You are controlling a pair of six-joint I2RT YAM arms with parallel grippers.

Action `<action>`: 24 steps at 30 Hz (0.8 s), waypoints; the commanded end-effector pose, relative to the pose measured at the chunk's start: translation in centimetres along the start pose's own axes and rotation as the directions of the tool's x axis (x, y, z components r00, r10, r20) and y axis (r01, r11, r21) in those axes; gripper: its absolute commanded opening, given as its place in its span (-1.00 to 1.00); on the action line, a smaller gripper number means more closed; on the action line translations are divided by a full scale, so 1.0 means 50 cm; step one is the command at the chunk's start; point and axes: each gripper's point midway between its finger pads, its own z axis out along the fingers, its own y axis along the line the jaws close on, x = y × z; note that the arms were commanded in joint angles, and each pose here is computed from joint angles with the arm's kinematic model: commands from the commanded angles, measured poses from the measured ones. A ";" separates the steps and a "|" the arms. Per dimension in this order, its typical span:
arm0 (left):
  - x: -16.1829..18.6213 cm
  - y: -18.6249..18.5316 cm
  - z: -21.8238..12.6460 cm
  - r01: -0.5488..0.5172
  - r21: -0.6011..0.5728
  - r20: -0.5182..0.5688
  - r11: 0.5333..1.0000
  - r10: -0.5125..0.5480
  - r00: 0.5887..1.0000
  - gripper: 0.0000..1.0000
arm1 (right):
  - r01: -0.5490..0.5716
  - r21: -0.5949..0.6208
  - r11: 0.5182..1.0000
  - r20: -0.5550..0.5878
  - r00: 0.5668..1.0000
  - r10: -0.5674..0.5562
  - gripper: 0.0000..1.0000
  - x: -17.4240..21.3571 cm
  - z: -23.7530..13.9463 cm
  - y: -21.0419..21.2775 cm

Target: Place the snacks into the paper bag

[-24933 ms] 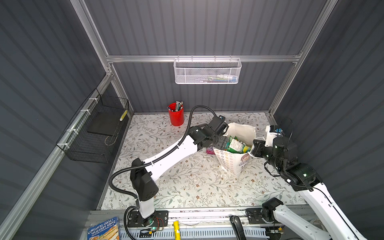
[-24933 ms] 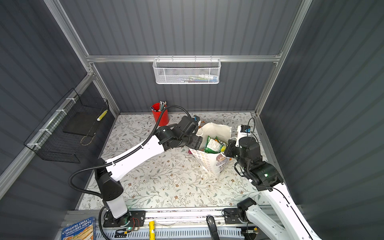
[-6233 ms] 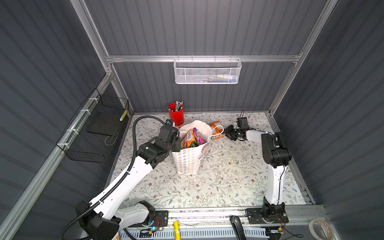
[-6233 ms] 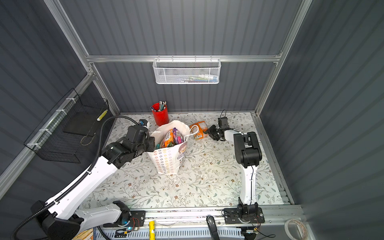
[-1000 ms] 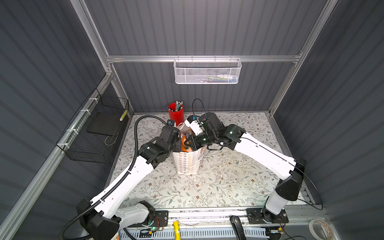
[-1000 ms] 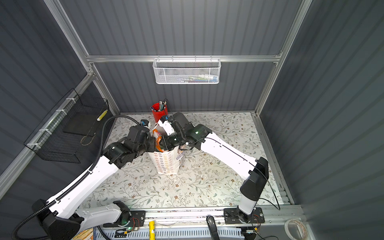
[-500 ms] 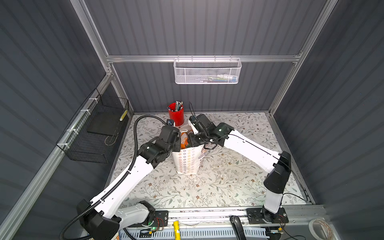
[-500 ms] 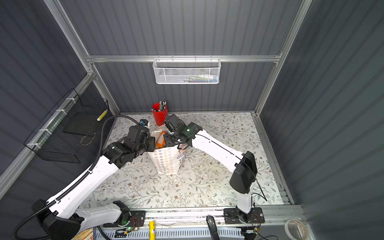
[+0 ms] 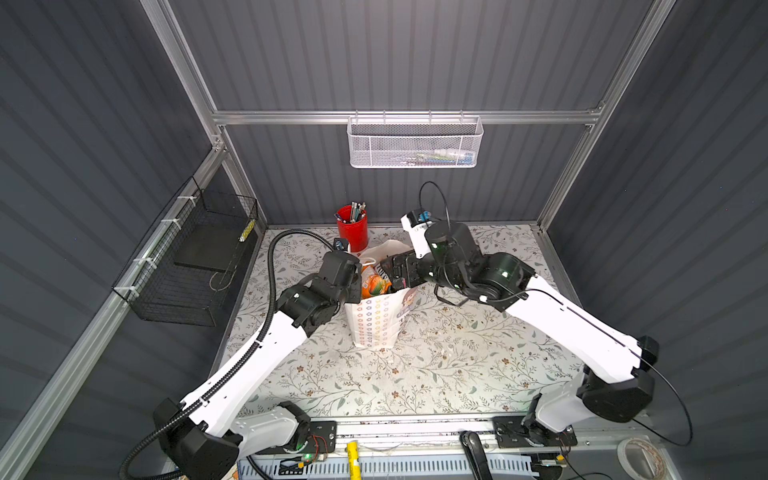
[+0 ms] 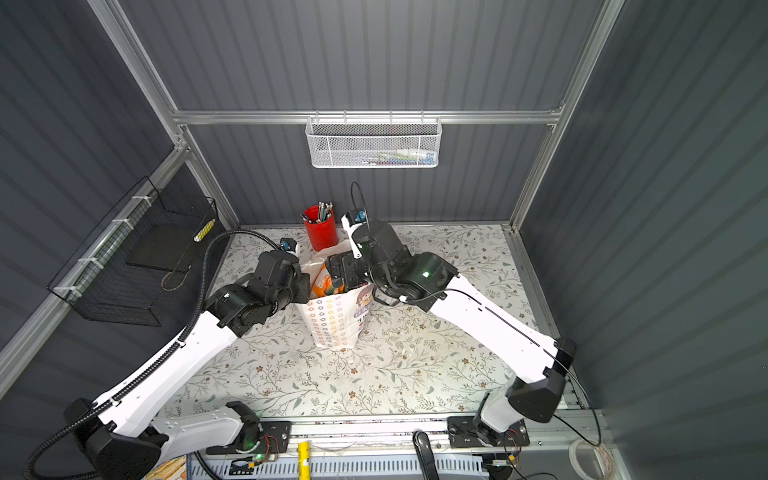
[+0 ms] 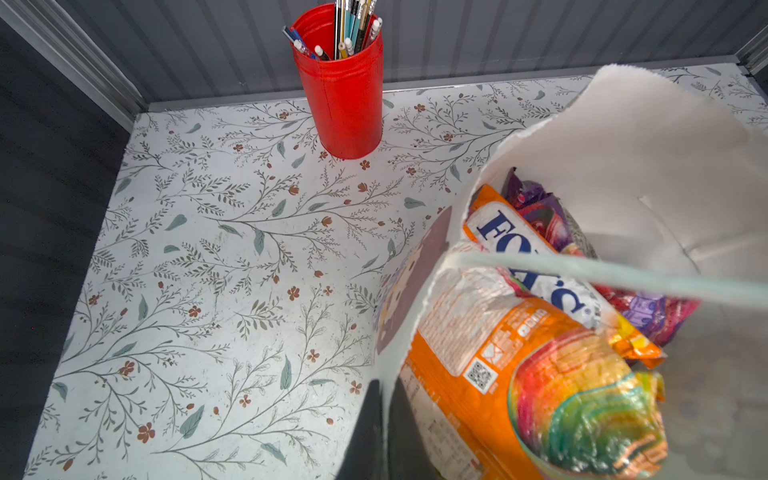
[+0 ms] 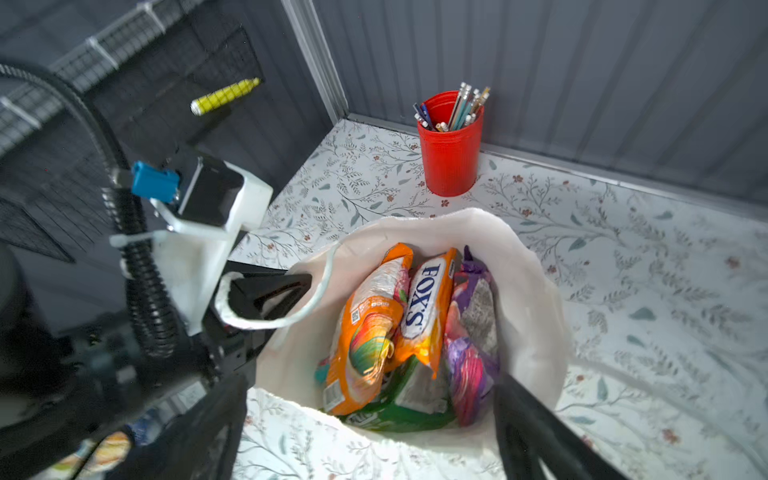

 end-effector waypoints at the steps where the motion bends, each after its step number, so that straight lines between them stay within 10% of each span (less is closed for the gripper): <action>1: -0.026 0.003 -0.011 0.002 -0.005 0.052 1.000 -0.002 0.999 -0.69 | -0.031 0.056 0.998 0.072 0.997 0.027 0.98 -0.012 -0.045 -0.036; 9: -0.028 0.004 -0.014 -0.003 -0.006 0.055 1.000 0.003 0.998 -0.34 | -0.169 0.117 0.979 0.129 0.980 0.154 0.99 0.033 -0.079 -0.104; 19: -0.037 0.010 -0.038 0.001 0.006 0.083 1.000 -0.002 0.997 0.66 | -0.350 0.133 0.927 0.159 0.931 0.329 0.98 0.078 -0.042 -0.159; 24: -0.056 0.016 -0.073 0.015 0.030 0.144 0.999 -0.019 0.989 0.91 | -0.372 0.088 0.924 0.103 0.926 0.363 0.65 0.079 0.000 -0.140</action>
